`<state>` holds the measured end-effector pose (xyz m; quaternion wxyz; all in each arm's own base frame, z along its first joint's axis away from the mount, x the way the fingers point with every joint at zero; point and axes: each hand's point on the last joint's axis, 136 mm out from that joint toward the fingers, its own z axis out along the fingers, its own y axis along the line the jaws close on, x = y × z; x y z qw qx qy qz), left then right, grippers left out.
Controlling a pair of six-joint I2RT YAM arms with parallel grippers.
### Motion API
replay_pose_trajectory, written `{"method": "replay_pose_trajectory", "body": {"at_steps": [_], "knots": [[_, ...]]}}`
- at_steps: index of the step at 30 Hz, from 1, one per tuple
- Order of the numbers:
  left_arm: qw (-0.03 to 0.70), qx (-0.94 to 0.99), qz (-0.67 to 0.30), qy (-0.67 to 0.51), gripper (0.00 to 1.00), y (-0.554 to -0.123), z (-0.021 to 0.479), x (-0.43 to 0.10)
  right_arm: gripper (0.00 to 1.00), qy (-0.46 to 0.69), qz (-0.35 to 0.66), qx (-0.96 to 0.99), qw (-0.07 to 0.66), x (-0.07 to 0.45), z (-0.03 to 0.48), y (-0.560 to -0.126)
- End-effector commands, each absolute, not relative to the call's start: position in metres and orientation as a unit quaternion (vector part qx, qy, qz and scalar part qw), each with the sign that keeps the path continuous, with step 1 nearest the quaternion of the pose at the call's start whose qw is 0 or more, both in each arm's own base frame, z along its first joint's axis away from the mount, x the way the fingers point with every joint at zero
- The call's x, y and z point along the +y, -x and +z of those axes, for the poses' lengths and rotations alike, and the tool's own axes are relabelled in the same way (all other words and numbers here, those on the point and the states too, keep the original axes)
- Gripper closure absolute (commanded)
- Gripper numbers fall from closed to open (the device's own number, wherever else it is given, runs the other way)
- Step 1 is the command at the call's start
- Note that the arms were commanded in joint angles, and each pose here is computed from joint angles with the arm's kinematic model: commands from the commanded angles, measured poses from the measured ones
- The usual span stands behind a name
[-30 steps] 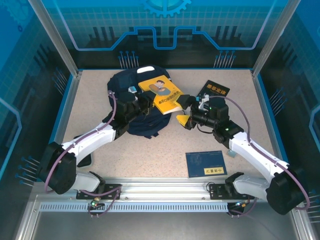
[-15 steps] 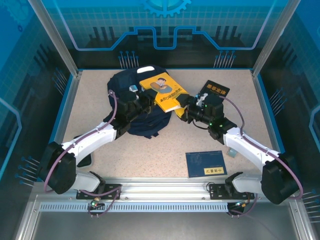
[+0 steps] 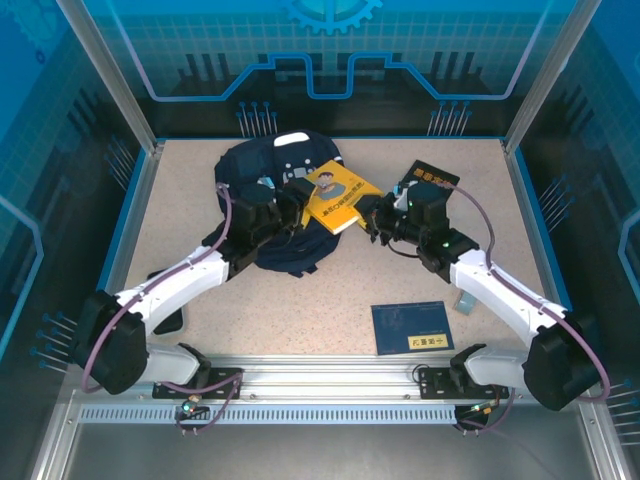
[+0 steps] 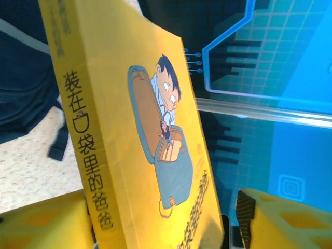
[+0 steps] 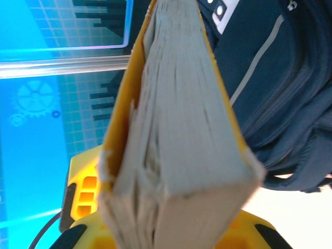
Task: Pack the student bag
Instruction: Pick up the book from the center of the table, then open the student bag at the top-center of the table.
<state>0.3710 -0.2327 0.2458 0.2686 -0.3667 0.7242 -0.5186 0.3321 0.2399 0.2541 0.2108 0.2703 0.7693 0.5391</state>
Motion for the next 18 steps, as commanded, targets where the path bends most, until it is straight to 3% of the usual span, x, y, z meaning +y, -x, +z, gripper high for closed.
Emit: {"method": "replay_pose_trajectory", "body": {"at_steps": [1,5,14,18], "knots": [[0.284,0.780,-0.461,0.315,0.17,-0.355,0.239,-0.217,0.95,-0.217,0.505,0.793,0.263,0.231,0.274,-0.333],[0.285,0.846,-0.367,0.260,0.02,-0.344,0.203,-0.195,0.95,-0.202,0.465,0.817,0.276,0.224,0.263,-0.333],[0.241,0.939,-0.238,0.060,0.01,-0.342,0.173,-0.190,0.96,-0.160,0.419,0.849,0.279,0.219,0.248,-0.327],[0.220,0.953,-0.204,-0.034,0.04,-0.345,0.164,-0.194,0.96,-0.185,0.372,0.859,0.298,0.192,0.244,-0.324]]}}
